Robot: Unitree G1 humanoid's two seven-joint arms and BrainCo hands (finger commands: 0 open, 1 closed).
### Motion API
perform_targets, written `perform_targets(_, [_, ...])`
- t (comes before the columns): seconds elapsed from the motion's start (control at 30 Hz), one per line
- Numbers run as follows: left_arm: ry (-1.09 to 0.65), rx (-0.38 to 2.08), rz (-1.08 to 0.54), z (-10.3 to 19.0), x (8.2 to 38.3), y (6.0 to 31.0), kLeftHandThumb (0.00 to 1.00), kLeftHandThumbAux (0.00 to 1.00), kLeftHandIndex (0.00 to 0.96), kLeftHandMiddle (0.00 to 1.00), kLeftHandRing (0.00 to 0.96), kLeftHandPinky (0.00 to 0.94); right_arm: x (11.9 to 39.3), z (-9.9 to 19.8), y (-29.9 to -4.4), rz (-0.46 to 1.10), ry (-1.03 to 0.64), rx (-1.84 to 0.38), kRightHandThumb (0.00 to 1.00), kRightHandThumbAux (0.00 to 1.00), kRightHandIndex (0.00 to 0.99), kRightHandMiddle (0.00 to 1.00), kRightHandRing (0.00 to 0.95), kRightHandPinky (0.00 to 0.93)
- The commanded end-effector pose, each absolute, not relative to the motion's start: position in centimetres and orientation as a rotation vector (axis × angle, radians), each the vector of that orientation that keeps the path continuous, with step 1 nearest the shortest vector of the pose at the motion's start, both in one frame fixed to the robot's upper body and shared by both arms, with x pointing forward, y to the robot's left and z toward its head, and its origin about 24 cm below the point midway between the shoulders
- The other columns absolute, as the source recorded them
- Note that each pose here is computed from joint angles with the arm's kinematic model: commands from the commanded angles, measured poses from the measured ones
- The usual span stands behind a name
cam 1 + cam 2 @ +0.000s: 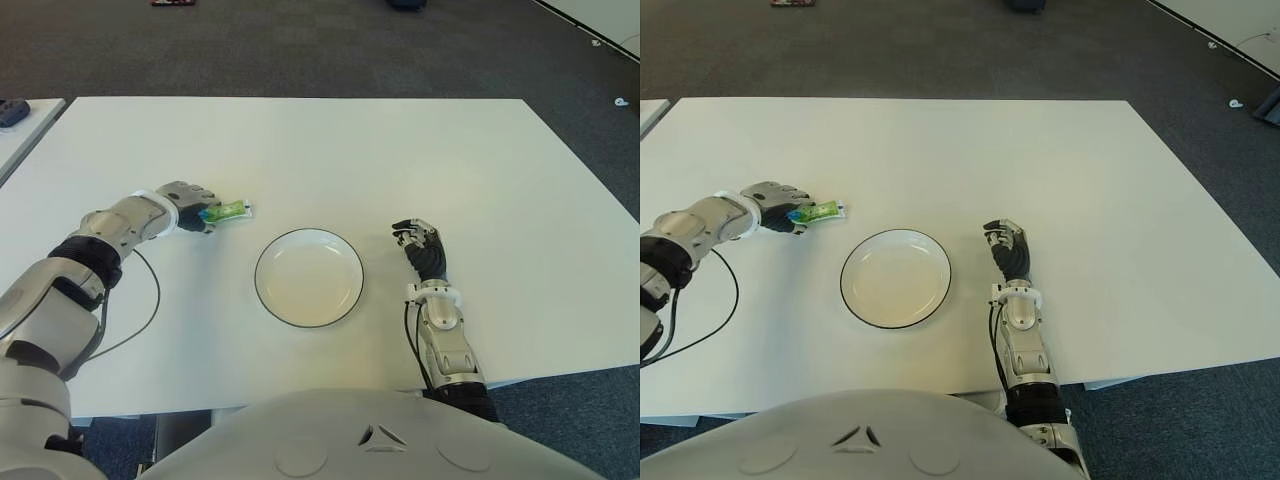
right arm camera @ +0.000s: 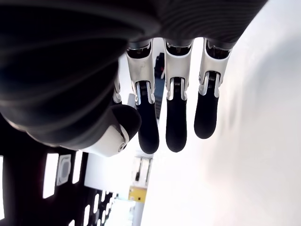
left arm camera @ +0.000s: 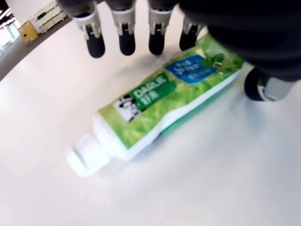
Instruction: Put the toothpaste on the table into the plate.
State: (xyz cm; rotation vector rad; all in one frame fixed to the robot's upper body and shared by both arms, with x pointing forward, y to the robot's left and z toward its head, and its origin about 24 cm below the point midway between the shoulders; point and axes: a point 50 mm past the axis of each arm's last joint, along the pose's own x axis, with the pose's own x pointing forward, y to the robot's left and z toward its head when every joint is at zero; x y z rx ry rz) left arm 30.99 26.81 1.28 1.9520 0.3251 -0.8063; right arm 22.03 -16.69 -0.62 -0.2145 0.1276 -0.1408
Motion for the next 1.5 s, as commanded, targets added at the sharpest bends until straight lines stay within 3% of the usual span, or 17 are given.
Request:
perform_targets(0.03, [0.384,1.962,-0.908,-1.0,29.5,26.9,0.428,0.295,0.000,0.000,0.000,0.000,21.8,-0.9,-16.9,-0.142,0.152,-0.230,0.709,0.733,0.417,0.406,0.385,0.392])
perform_targets(0.33, [0.357,1.962,-0.890,-1.1,29.5,26.8,0.417,0.306,0.000,0.001,0.000,0.028,21.9,-0.9,-17.1,-0.144,0.145,-0.229,0.709,0.734,0.417,0.406,0.386,0.396])
perform_targets(0.63, [0.345,1.961,-0.821,-1.6,29.5,26.9,0.480,0.354,0.024,0.042,0.025,0.112,21.8,-0.8,-17.2,-0.148,0.139,-0.221,0.709,0.734,0.418,0.407,0.386,0.402])
perform_targets(0.77, [0.309,1.962,-0.780,-1.6,29.4,26.9,0.548,0.377,0.069,0.106,0.107,0.249,21.8,-0.7,-17.2,-0.149,0.131,-0.223,0.709,0.733,0.418,0.407,0.389,0.407])
perform_targets(0.9, [0.259,1.968,-0.750,-1.6,29.3,26.7,0.626,0.413,0.135,0.230,0.236,0.421,21.8,-0.7,-17.3,-0.151,0.124,-0.225,0.709,0.733,0.419,0.407,0.391,0.412])
perform_targets(0.97, [0.237,1.974,-0.735,-1.8,29.2,26.7,0.677,0.433,0.255,0.362,0.373,0.493,21.7,-0.6,-17.3,-0.153,0.122,-0.226,0.710,0.733,0.419,0.408,0.392,0.411])
perform_targets(1.03, [0.221,1.973,-0.720,-2.1,29.1,26.8,0.704,0.452,0.327,0.433,0.447,0.529,21.7,-0.6,-17.3,-0.154,0.121,-0.226,0.710,0.733,0.419,0.408,0.394,0.412])
perform_targets(1.07, [0.213,1.971,-0.714,-2.3,29.0,26.8,0.751,0.532,0.341,0.469,0.516,0.574,21.7,-0.6,-17.3,-0.155,0.121,-0.226,0.710,0.733,0.418,0.407,0.394,0.413])
perform_targets(1.13, [0.187,1.960,-0.698,-2.5,28.8,26.8,0.793,0.600,0.358,0.510,0.603,0.644,21.7,-0.6,-17.4,-0.156,0.120,-0.227,0.710,0.733,0.418,0.407,0.394,0.413])
perform_targets(1.27, [0.135,1.931,-0.671,-2.5,28.6,26.8,0.834,0.654,0.383,0.552,0.722,0.760,21.7,-0.5,-17.4,-0.158,0.116,-0.226,0.710,0.732,0.419,0.406,0.393,0.410])
perform_targets(1.5, [0.098,1.908,-0.632,-2.7,28.3,26.9,0.850,0.665,0.399,0.560,0.804,0.840,21.7,-0.4,-17.4,-0.160,0.111,-0.223,0.711,0.732,0.419,0.407,0.390,0.405])
